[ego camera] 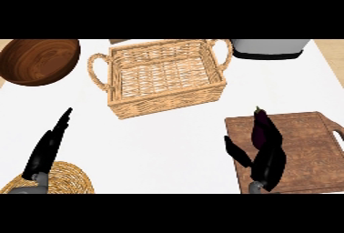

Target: Pick the eggplant from the cutting board and place it in the basket

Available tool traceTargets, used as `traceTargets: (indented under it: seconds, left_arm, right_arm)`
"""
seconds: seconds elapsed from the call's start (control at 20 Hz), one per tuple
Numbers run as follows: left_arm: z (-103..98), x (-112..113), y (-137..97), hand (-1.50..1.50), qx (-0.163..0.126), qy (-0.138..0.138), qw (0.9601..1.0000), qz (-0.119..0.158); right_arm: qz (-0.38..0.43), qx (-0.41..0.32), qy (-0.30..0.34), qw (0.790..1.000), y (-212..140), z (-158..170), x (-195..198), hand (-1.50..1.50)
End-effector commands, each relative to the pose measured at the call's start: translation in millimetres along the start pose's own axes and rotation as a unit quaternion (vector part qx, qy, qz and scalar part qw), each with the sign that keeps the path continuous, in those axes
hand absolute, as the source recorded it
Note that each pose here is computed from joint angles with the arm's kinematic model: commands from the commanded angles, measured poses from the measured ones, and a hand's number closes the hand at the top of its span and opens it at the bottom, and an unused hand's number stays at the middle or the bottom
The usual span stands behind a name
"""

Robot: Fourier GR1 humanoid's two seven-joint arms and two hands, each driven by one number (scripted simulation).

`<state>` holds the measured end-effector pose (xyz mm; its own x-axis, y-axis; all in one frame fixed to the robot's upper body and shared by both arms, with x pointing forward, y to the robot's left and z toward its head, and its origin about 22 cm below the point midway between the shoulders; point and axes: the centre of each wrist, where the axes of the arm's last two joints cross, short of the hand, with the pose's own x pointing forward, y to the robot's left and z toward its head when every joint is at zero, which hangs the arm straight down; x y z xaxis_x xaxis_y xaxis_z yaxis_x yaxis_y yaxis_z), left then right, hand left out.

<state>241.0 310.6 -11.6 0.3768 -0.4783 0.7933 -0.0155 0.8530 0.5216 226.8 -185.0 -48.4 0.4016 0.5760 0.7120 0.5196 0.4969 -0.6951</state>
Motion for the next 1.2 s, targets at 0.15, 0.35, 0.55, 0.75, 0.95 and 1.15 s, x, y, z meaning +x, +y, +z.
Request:
traceTargets:
  seconds: [0.15, 0.35, 0.55, 0.75, 0.95, 1.15]
  left_arm:
    - [13, 5, -2, 0.0, -0.009, 0.005, 0.9999, 0.002]
    - [-3, 6, 2, 0.0, 0.009, 0.0, 1.0, 0.002]
    - [-1, 4, -14, 0.0, 0.003, 0.005, 0.9999, 0.009]
    - [5, -9, 7, 0.0, 0.003, 0.005, 1.0, 0.005]
    - [1, 14, -22, 0.0, 0.006, 0.006, 0.9999, 0.01]
    - [0, -1, -9, 0.0, -0.005, 0.005, 1.0, 0.0]
  right_arm:
    - [-0.037, 0.061, -0.034, 0.997, 18, -6, 9, 1.5]
    - [-0.007, 0.081, -0.071, 0.994, 29, 4, 7, 1.5]
    - [0.025, 0.05, -0.081, 0.995, 43, -3, 17, 1.5]
    - [0.036, -0.034, -0.077, 0.996, 30, -7, 13, 1.5]
    - [0.077, -0.048, -0.106, 0.99, 19, 8, 26, 1.5]
    - [0.253, 0.109, -0.206, 0.939, 9, -23, 12, 1.5]
